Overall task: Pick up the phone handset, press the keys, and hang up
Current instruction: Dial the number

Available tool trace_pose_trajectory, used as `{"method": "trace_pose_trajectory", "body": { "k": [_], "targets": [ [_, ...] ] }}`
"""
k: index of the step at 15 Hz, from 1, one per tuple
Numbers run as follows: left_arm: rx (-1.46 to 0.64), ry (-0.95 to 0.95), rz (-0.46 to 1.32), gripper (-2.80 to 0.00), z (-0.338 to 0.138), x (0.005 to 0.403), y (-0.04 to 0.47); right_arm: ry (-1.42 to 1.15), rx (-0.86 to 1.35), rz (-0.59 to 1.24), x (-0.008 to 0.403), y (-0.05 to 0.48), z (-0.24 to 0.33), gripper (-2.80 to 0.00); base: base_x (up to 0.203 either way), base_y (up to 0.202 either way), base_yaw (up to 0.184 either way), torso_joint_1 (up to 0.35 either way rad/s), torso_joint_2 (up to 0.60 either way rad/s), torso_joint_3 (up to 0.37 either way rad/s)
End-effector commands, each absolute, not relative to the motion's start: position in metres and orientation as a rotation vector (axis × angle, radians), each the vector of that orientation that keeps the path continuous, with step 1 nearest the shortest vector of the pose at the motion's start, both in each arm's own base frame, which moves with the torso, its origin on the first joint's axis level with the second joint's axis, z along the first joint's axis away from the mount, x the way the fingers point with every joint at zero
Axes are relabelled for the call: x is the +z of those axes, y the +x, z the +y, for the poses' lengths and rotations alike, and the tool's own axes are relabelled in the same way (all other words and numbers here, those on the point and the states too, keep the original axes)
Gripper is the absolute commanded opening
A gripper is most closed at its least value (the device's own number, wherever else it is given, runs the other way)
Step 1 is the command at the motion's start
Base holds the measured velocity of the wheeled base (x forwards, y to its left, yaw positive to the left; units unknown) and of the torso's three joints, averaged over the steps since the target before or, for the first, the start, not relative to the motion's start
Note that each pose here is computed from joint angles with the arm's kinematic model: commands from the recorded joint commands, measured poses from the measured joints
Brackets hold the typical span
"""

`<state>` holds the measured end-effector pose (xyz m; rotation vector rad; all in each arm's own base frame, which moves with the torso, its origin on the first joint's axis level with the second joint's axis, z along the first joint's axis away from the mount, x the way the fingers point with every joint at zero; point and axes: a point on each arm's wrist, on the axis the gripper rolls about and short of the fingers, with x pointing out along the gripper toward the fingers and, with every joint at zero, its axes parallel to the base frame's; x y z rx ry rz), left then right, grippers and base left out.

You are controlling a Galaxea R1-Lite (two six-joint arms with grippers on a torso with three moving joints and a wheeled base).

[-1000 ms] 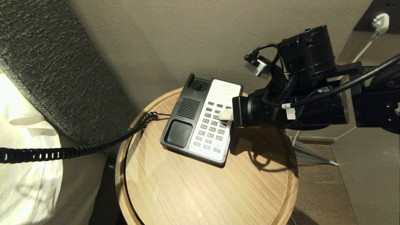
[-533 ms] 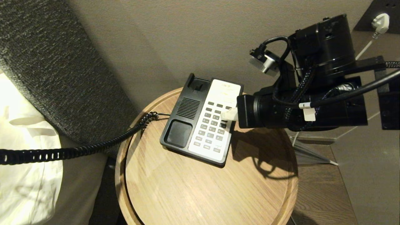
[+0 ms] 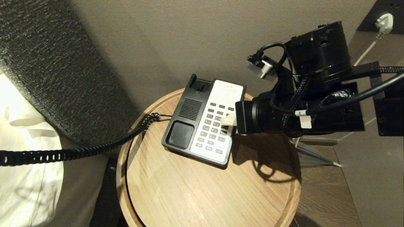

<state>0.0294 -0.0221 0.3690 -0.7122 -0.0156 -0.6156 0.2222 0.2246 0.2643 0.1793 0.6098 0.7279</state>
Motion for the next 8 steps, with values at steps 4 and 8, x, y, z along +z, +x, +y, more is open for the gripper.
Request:
{"method": "trace_pose_trajectory", "body": {
  "k": [4, 8],
  "targets": [
    [-0.615, -0.718, -0.019, -2.80, -0.0210, 0.3693, 0.0283, 0.170, 0.709, 0.622, 0.2579, 0.2274, 0.2283, -2.80, 0.000, 0.000, 0.000, 0.000, 0.00, 0.000],
    [-0.617, -0.718, -0.023, -2.80, -0.0207, 0.3702, 0.0279, 0.169, 0.688, 0.626, 0.2549, 0.2334, 0.2258, -2.80, 0.000, 0.000, 0.000, 0.000, 0.00, 0.000]
  ]
}}
